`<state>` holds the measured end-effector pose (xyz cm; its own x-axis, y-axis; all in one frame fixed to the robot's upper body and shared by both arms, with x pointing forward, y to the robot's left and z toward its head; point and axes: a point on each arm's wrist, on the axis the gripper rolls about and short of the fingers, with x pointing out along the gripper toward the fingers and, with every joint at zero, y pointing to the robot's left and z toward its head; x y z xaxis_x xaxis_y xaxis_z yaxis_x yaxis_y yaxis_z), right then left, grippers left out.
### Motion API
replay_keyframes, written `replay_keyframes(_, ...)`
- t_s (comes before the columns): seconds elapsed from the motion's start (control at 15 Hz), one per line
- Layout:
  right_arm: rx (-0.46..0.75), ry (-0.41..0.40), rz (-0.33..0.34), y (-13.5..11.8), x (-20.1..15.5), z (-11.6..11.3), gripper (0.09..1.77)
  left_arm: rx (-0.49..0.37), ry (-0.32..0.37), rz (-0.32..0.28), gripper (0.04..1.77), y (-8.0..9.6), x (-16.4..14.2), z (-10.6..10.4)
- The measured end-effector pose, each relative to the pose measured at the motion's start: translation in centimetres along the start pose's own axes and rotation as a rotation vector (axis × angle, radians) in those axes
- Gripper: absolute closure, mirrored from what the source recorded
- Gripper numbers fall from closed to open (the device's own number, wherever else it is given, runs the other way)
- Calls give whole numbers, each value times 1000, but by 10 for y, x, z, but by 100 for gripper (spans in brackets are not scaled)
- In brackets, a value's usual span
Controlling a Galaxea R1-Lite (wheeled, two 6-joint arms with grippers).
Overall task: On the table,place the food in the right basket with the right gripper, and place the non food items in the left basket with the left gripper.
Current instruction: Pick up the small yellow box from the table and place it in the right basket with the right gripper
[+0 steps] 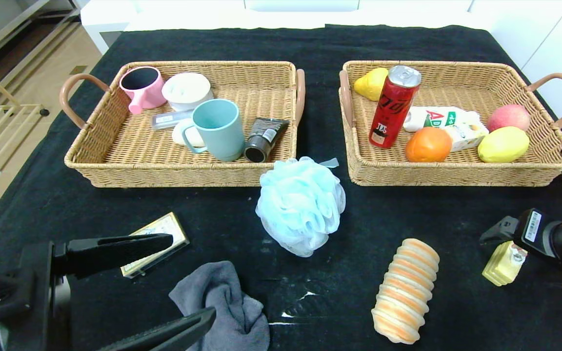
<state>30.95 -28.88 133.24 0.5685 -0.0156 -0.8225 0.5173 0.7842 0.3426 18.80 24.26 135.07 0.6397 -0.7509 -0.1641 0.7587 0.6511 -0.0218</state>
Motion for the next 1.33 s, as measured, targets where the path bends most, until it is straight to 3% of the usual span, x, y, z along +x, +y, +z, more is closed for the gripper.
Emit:
replay_keyframes(0.67, 19, 23, 2, 4, 15, 0, 15, 0, 0, 0, 9, 0, 0, 0)
replay_keyframes(0.93, 17, 31, -8, 4, 19, -1, 81, 0, -3, 0, 9, 0, 0, 0)
replay_keyframes(1.13, 15, 32, -13, 4, 20, -1, 111, 0, -3, 0, 9, 0, 0, 0)
replay_keyframes(1.2, 15, 33, -14, 4, 20, -1, 150, 0, -2, 0, 9, 0, 0, 0)
replay_keyframes(1.33, 12, 34, -15, 4, 21, -1, 153, 0, -1, 0, 9, 0, 0, 0)
